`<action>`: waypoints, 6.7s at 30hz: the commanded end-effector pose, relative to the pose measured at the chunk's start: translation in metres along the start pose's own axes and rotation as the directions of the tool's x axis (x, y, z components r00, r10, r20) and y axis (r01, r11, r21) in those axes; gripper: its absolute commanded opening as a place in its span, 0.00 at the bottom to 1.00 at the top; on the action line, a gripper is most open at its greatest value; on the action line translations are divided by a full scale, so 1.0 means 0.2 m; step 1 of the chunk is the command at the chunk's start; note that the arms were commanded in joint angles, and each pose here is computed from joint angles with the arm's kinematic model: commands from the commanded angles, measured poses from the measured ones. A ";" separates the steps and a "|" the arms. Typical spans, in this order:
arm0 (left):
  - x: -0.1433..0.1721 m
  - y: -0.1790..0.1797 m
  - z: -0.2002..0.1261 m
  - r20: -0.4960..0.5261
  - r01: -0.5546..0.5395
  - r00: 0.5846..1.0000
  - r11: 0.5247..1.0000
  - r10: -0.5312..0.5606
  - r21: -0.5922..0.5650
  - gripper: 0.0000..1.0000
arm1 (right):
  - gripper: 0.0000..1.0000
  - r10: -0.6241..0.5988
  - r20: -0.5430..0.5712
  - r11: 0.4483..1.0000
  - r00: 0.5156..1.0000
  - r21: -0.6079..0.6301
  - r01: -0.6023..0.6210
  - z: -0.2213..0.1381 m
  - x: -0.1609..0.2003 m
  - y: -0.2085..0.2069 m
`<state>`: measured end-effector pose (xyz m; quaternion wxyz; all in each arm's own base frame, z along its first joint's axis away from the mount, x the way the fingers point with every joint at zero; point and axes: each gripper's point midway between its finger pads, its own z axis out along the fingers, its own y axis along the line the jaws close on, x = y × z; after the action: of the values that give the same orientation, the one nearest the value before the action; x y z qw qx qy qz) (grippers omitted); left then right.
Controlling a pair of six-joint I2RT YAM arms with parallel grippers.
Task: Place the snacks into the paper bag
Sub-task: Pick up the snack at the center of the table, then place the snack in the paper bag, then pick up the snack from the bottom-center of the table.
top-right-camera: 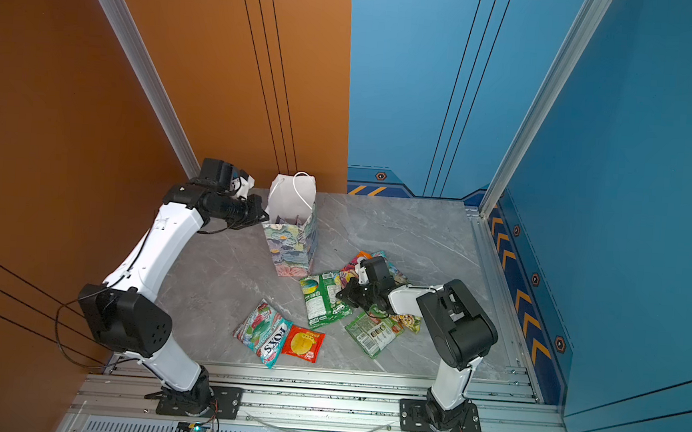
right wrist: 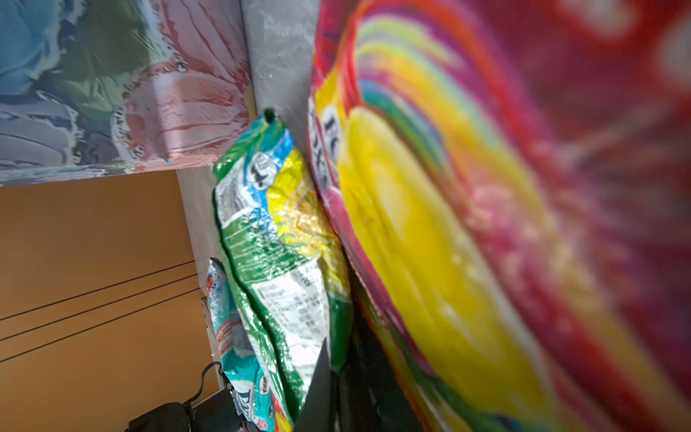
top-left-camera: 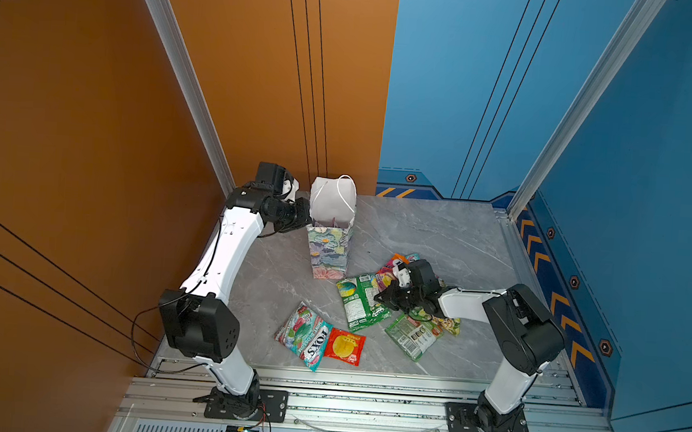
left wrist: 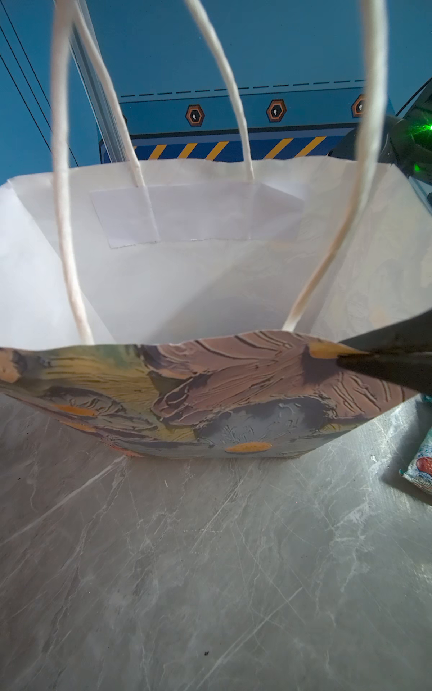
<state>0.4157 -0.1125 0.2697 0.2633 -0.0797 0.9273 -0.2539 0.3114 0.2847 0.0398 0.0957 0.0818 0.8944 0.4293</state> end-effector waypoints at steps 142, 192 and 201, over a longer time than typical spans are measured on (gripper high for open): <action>0.01 -0.05 -0.02 0.005 0.013 1.000 0.998 -0.014 0.065 0.00 | 0.19 -0.399 0.608 0.905 0.686 0.141 0.401 -0.71 -0.76 1.58; 0.00 -0.04 -0.02 0.006 0.025 1.000 0.997 -0.025 0.071 0.00 | 0.55 -0.702 -0.450 0.663 0.552 -0.129 0.738 0.29 0.69 0.58; 0.00 -0.04 -0.02 0.007 0.027 1.000 0.997 -0.028 0.070 0.00 | 0.54 -0.695 -0.464 0.662 0.550 -0.115 0.740 0.38 0.67 0.57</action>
<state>0.4174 -0.1161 0.2688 0.2597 -0.0865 0.9216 -0.2753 0.2067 0.4416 0.0664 0.0411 -0.3860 0.8634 0.3222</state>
